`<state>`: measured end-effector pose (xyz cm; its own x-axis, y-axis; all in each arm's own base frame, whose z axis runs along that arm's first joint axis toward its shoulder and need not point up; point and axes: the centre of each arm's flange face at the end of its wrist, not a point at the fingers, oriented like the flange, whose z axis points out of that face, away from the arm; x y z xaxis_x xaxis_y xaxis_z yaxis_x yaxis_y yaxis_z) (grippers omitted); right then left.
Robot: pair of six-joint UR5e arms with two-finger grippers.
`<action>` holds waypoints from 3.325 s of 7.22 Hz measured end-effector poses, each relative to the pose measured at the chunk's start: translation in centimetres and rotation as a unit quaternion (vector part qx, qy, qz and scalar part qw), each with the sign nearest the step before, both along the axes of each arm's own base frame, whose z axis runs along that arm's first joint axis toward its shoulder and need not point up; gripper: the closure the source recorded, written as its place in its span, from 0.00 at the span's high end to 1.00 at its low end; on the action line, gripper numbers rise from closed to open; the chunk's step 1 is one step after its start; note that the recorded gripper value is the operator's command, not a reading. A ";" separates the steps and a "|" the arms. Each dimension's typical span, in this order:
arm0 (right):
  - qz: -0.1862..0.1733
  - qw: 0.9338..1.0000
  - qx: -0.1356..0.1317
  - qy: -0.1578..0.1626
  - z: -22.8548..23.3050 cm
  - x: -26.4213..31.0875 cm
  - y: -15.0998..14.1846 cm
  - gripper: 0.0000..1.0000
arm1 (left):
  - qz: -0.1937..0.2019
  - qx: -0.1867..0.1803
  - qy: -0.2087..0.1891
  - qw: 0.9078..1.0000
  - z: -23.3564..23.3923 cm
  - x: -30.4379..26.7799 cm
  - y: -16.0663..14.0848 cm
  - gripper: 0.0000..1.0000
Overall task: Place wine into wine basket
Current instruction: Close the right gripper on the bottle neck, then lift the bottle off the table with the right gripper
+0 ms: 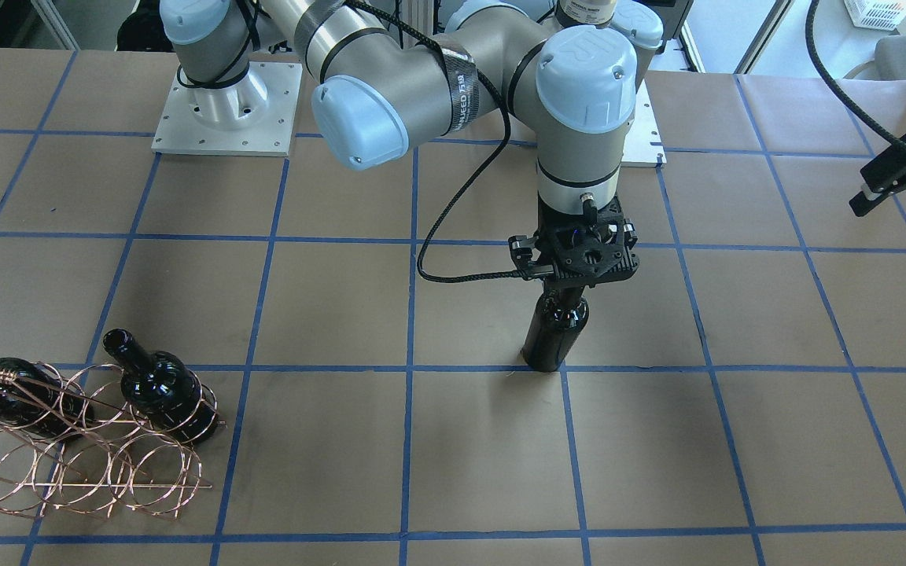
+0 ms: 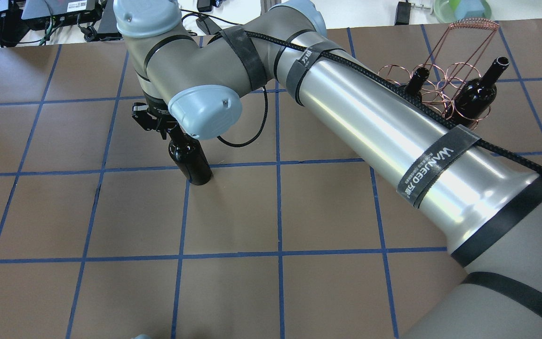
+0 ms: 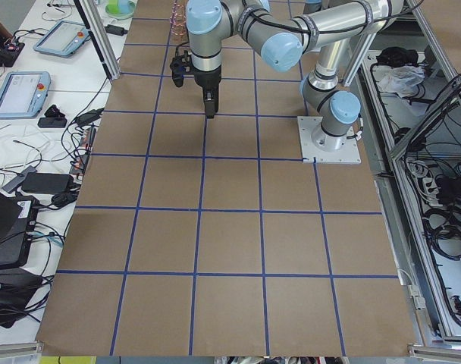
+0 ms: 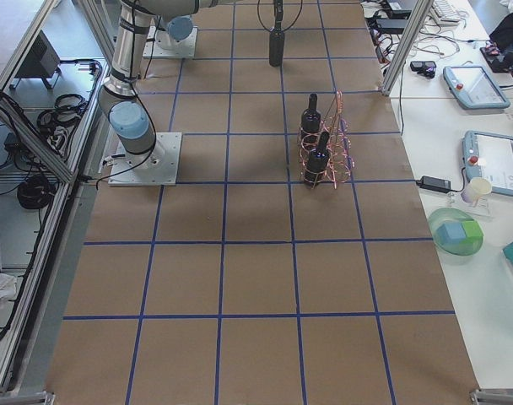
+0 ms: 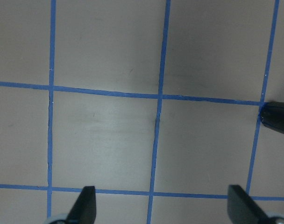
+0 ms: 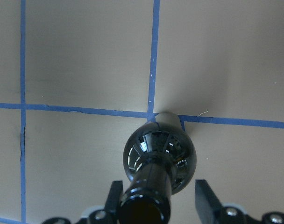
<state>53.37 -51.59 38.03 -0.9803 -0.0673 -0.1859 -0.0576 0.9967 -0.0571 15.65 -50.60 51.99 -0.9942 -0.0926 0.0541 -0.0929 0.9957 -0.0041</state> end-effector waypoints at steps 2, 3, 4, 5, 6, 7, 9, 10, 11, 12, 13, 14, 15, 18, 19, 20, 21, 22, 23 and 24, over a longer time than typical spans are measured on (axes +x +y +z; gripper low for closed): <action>-0.002 1.000 0.006 0.010 -1.5 0.1 -0.3 0.61 | 0.000 0.001 0.001 1.000 -0.1 -0.1 0.1 1.00; -0.002 1.000 0.009 0.014 -2.1 0.1 -0.4 0.60 | 0.000 0.001 0.001 1.000 -0.2 -0.1 0.2 1.00; -0.002 1.000 0.009 0.015 -2.2 0.1 -0.4 0.60 | 0.000 0.001 0.002 1.000 -0.2 -0.2 0.2 1.00; -0.001 1.000 0.007 0.016 -2.0 0.0 -0.4 0.60 | 0.000 0.001 0.002 1.000 -0.2 -0.2 0.2 1.00; -0.002 1.000 0.006 0.016 -1.9 -0.1 -0.4 0.60 | 0.000 0.001 0.002 1.000 -0.2 -0.2 0.2 1.00; -0.003 1.000 0.004 0.016 -1.7 -0.3 -0.5 0.60 | 0.000 0.001 0.002 1.000 -0.2 -0.2 0.2 1.00; -0.009 1.000 -0.003 0.007 -1.1 -0.4 -0.7 0.60 | 0.000 0.001 0.002 1.000 -0.2 -0.2 0.2 1.00; -0.011 1.000 -0.007 0.002 -0.5 -0.4 -0.7 0.59 | 0.000 0.001 0.002 1.000 -0.2 -0.2 0.2 1.00; -0.011 1.000 -0.011 -0.001 0.0 -0.5 -0.7 0.59 | 0.000 0.001 0.002 1.000 -0.2 -0.2 0.2 1.00; -0.010 1.000 -0.015 -0.001 0.3 -0.5 -0.7 0.59 | 0.000 0.001 0.003 1.000 -0.2 -0.2 0.2 1.00; -0.008 1.000 -0.015 0.000 0.1 -0.5 -0.8 0.59 | 0.000 0.001 0.003 1.000 -0.2 -0.2 0.2 1.00; -0.008 1.000 -0.013 0.000 -0.2 -0.4 -0.8 0.43 | 0.000 0.001 0.002 1.000 -0.2 -0.2 0.2 1.00; -0.009 1.000 -0.012 -0.002 -0.3 -0.3 -0.9 0.22 | 0.000 0.001 0.002 1.000 -0.2 -0.2 0.2 1.00; -0.003 1.000 -0.011 -0.006 -0.4 -0.2 -0.9 0.00 | 0.000 0.001 0.002 1.000 -0.2 -0.2 0.2 1.00; -0.002 1.000 -0.010 -0.007 -0.4 -0.3 -0.9 0.00 | 0.000 0.001 0.002 1.000 -0.2 -0.2 0.2 1.00; -0.001 1.000 -0.009 -0.007 -0.3 -0.5 -1.0 0.00 | 0.000 0.001 0.003 1.000 -0.2 -0.2 0.2 1.00; 0.001 1.000 -0.008 -0.005 0.0 -1.0 -1.2 0.00 | 0.000 0.001 0.003 1.000 -0.2 -0.2 0.2 1.00; 0.007 1.000 -0.004 -0.001 0.3 -1.8 -1.5 0.00 | 0.000 0.001 0.003 1.000 -0.2 -0.2 0.2 1.00; 0.016 1.000 0.001 0.006 0.7 -2.7 -1.8 0.00 | 0.000 0.000 0.003 1.000 -0.2 -0.2 0.2 1.00; 0.024 1.000 0.007 0.012 1.4 -3.7 -1.9 0.00 | 0.000 0.000 0.003 1.000 -0.2 -0.2 0.2 1.00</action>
